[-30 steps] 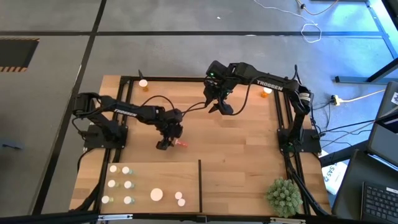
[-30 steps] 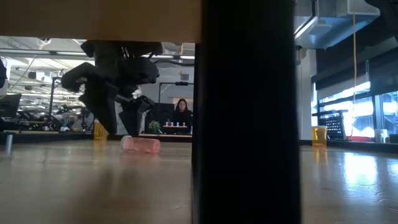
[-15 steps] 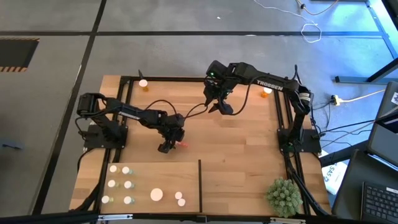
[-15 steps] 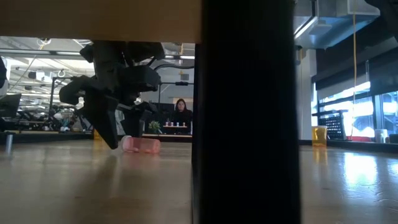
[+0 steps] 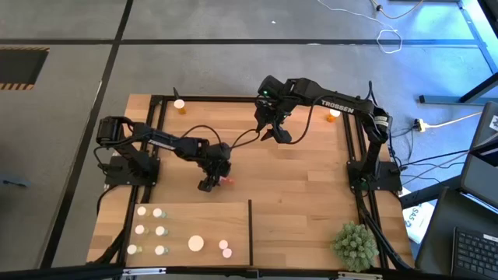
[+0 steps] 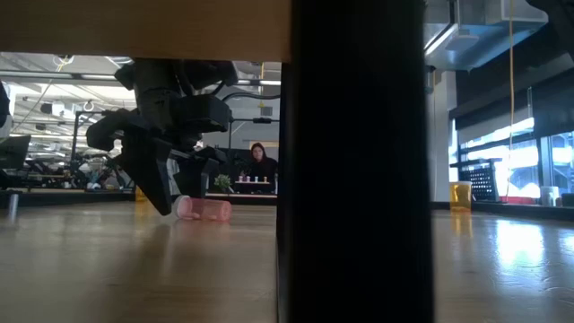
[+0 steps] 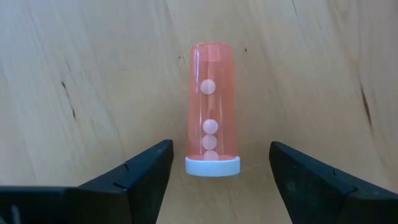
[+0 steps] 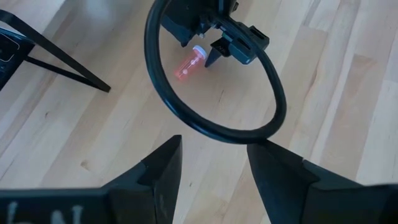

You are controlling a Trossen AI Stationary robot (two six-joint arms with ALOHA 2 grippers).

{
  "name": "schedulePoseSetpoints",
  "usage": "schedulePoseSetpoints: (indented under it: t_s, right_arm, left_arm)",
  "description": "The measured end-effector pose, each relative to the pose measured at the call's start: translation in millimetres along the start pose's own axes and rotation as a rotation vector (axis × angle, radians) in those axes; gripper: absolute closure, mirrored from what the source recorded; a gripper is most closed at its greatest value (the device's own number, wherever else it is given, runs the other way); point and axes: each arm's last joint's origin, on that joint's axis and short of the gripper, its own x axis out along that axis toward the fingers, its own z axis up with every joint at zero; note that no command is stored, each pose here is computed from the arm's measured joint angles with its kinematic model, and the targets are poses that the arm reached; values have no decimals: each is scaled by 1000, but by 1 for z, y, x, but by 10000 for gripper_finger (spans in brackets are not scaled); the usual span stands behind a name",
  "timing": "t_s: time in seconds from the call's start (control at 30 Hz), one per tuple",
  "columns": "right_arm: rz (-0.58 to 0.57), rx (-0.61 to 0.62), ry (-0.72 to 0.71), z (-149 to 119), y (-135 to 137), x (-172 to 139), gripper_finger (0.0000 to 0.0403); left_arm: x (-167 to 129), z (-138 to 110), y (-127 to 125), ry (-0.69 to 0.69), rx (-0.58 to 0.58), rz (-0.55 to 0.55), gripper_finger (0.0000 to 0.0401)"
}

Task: Pick and place medicine bottles onto shelf by color
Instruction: Put the pink pill bottle on the shelf aligned with the other pink pill bottle

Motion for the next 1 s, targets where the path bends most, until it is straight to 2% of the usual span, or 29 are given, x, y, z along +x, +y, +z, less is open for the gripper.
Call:
schedulePoseSetpoints:
  t_s: [0.17,0.83,1.0]
  right_arm:
    - [1,0,-2,0,0,0,218]
    - [0,0,-1,0,0,0,218]
    - [1,0,-1,0,0,0,218]
  left_arm:
    - [1,1,-2,8,6,18,155]
    - [1,-2,-4,31,-58,-14,293]
    - [-1,-3,-5,44,-92,-23,307]
